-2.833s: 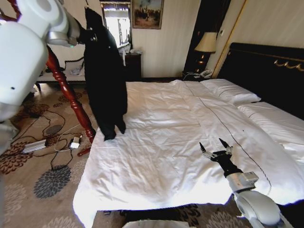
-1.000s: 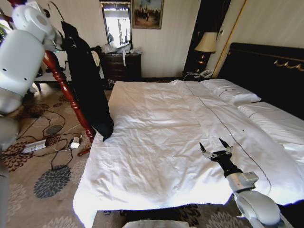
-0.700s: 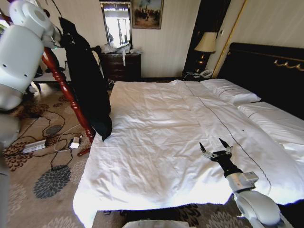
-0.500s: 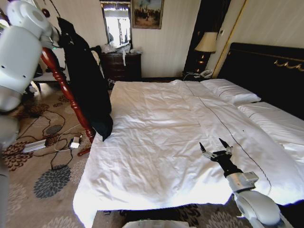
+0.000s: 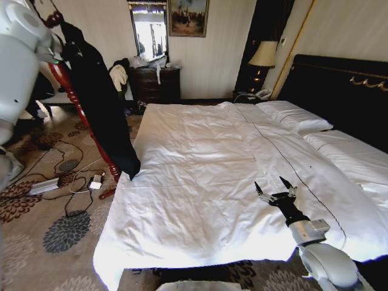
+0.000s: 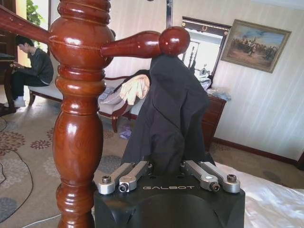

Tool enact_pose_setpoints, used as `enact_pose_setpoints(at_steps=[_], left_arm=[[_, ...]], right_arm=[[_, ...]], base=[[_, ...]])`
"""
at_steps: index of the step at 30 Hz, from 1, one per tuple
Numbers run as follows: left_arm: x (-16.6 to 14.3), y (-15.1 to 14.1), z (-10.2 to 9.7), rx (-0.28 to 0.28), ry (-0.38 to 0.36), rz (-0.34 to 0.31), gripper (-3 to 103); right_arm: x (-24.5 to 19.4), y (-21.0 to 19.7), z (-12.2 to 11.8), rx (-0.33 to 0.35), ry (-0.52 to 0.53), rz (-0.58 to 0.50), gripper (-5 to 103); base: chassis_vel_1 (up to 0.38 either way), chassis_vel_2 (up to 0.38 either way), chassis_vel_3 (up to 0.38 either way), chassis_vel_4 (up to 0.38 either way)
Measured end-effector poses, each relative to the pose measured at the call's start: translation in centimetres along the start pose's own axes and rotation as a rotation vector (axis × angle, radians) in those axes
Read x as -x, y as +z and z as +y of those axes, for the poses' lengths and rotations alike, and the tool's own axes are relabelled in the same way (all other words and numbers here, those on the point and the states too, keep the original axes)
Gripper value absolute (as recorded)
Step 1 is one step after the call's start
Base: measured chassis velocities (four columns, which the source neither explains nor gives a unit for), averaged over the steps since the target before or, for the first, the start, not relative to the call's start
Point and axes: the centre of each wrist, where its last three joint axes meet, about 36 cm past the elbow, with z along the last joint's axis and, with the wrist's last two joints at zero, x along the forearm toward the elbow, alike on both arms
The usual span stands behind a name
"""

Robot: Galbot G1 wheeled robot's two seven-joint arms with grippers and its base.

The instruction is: Pick up the clothes from the bed and hang them on the clothes hanger.

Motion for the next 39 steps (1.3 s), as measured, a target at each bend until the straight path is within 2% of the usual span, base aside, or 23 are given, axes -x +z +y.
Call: enact_pose_setpoints(at_steps=[23, 35, 37, 38, 39], left_arm=[[-0.2, 4.2, 1.1, 0.036, -0.019, 0.036, 18], [-0.1, 4.6, 0.2, 0.056, -0.006, 0.031, 18], [-0.2, 4.6, 0.1, 0.062, -0.010, 0.027, 19], [-0.1, 4.7, 0.2, 0.067, -0.014, 0.022, 24], [-0.1, 4.7, 0.2, 0.067, -0.014, 0.022, 24]], right_arm=[[0.0, 0.0, 0.0, 0.000, 0.000, 0.000, 100], [0.0, 0.0, 0.0, 0.000, 0.000, 0.000, 100], [0.0, 0.0, 0.0, 0.000, 0.000, 0.000, 100], [0.0, 0.0, 0.0, 0.000, 0.000, 0.000, 100], [0.0, 0.0, 0.0, 0.000, 0.000, 0.000, 100]], base=[[0.000, 0.000, 0.000, 0.000], [0.000, 0.000, 0.000, 0.000], [0.000, 0.000, 0.000, 0.000], [0.000, 0.000, 0.000, 0.000], [0.000, 0.000, 0.000, 0.000]])
